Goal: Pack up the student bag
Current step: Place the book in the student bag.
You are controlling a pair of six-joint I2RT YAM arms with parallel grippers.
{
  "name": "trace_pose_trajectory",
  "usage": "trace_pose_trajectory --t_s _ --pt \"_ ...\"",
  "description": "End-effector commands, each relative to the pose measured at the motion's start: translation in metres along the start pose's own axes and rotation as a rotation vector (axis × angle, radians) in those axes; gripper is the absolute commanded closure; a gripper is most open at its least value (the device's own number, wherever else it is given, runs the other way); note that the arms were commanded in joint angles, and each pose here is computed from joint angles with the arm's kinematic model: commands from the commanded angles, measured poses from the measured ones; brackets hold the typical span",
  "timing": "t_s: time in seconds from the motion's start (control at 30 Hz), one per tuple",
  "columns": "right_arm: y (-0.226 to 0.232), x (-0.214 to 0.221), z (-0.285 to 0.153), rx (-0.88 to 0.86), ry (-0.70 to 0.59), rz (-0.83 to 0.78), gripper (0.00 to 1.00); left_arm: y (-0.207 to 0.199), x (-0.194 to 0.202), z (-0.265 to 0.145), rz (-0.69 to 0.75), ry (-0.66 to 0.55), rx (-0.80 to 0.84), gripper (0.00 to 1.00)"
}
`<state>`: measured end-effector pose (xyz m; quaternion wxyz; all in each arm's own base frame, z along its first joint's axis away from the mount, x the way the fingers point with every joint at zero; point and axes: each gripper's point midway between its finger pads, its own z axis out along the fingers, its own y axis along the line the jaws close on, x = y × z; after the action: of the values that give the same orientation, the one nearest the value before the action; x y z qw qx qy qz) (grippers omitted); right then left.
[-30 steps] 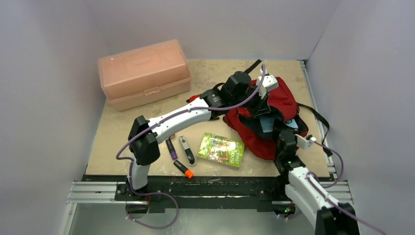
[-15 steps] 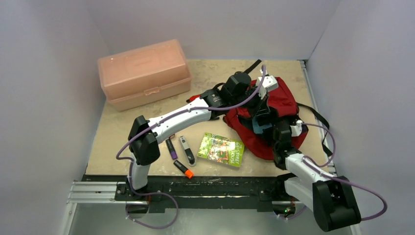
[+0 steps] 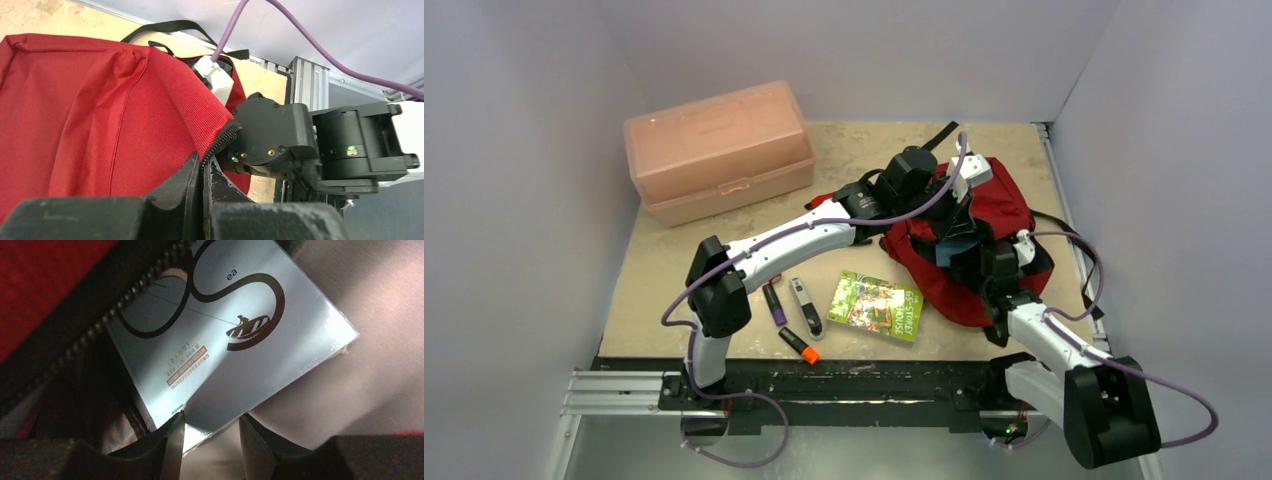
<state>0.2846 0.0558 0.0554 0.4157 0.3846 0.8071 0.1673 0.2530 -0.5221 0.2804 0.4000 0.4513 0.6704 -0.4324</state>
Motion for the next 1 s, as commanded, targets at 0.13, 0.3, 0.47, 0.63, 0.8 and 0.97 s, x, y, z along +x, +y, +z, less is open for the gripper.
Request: trace_pose_trajectory --t_s 0.13,0.3,0.47,0.63,0.8,0.97 --pt "0.094 -0.064 0.024 -0.29 -0.242 -0.096 0.6 -0.023 -0.046 -0.017 0.018 -0.118 0.066 1.0" --pt "0.112 -0.074 0.044 -0.308 -0.274 -0.089 0.59 -0.017 -0.039 -0.015 0.014 -0.098 0.044 1.0" --pt "0.086 -0.047 0.035 -0.217 -0.137 -0.058 0.52 -0.008 -0.03 -0.012 -0.008 -0.074 0.005 1.0" --pt "0.028 -0.01 0.0 -0.012 0.052 -0.069 0.21 -0.001 -0.024 -0.009 -0.035 -0.063 -0.018 1.0" --pt "-0.005 0.004 -0.06 0.066 0.139 -0.049 0.16 0.009 -0.019 -0.005 -0.075 -0.059 -0.055 1.0" --pt "-0.019 -0.013 -0.119 0.077 0.088 -0.044 0.23 0.025 -0.011 0.001 -0.179 -0.053 -0.11 1.0"
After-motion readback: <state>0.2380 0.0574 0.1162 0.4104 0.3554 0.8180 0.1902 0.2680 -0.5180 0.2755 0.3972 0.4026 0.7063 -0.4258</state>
